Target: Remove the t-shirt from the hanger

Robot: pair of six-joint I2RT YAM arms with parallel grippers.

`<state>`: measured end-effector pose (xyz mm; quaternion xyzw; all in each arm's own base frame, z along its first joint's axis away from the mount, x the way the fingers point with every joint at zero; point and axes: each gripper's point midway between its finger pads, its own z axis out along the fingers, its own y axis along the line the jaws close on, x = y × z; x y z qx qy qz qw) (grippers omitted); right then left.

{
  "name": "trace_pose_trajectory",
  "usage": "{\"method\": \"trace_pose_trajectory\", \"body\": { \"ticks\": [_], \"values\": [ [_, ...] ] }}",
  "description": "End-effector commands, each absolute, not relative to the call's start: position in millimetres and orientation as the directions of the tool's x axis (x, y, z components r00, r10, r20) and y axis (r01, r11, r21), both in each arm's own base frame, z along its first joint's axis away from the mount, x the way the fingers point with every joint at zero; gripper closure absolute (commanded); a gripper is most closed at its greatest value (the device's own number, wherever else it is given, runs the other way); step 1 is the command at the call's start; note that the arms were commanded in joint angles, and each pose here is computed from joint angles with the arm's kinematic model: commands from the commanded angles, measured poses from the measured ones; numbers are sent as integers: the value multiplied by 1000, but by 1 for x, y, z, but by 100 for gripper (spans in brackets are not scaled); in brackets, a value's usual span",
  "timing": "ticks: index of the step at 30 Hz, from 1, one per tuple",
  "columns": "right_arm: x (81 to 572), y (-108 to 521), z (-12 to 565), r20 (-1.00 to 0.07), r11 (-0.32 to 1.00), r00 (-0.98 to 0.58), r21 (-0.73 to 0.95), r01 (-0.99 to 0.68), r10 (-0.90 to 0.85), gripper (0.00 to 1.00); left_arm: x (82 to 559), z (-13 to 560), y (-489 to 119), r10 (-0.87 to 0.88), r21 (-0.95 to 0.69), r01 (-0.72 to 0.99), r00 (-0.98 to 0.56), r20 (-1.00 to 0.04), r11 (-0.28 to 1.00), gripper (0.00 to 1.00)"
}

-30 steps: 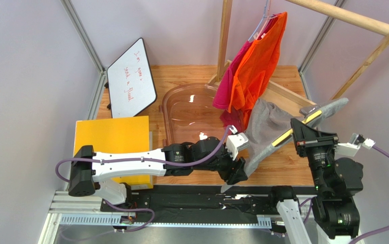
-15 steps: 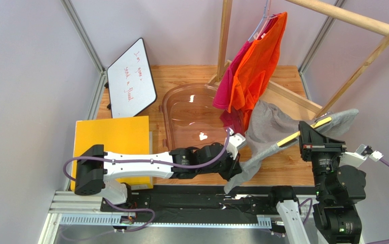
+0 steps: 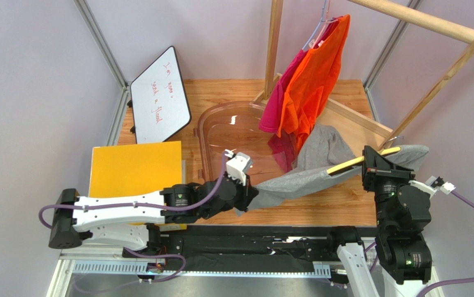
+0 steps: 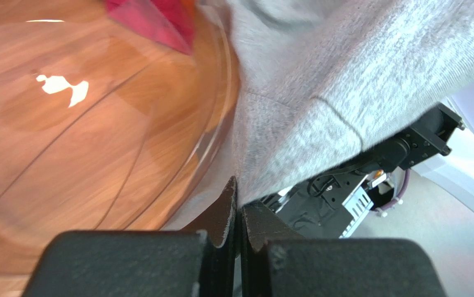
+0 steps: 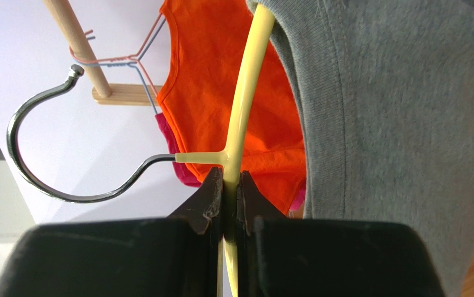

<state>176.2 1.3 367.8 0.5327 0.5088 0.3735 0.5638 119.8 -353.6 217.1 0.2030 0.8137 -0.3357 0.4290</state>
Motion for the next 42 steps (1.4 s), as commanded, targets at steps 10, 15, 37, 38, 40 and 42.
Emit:
{"method": "trace_pose_trajectory", "body": {
  "ticks": [10, 15, 37, 38, 40, 42],
  "values": [
    [163, -51, 384, 57, -60, 496, 998, -9, 867, 100, 115, 189, -305, -40, -434, 536, -595, -803, 724, 100],
    [153, -60, 389, 119, -102, 533, 993, -62, 838, 100, 116, 176, -276, -62, -431, 498, -598, -799, 753, 100],
    [137, -78, 389, 257, -218, 604, 966, -138, 755, 100, 120, 148, -239, -62, -385, 442, -589, -806, 810, 100],
    [136, -79, 390, 257, -218, 606, 966, -139, 753, 100, 120, 149, -238, -61, -383, 442, -586, -808, 811, 100],
    [131, -83, 393, 255, -214, 625, 966, -143, 738, 100, 121, 148, -235, -59, -375, 432, -588, -807, 820, 100],
    [126, -87, 389, 246, -216, 651, 968, -127, 718, 100, 123, 145, -229, -64, -367, 411, -590, -805, 834, 100]
  ]
}}
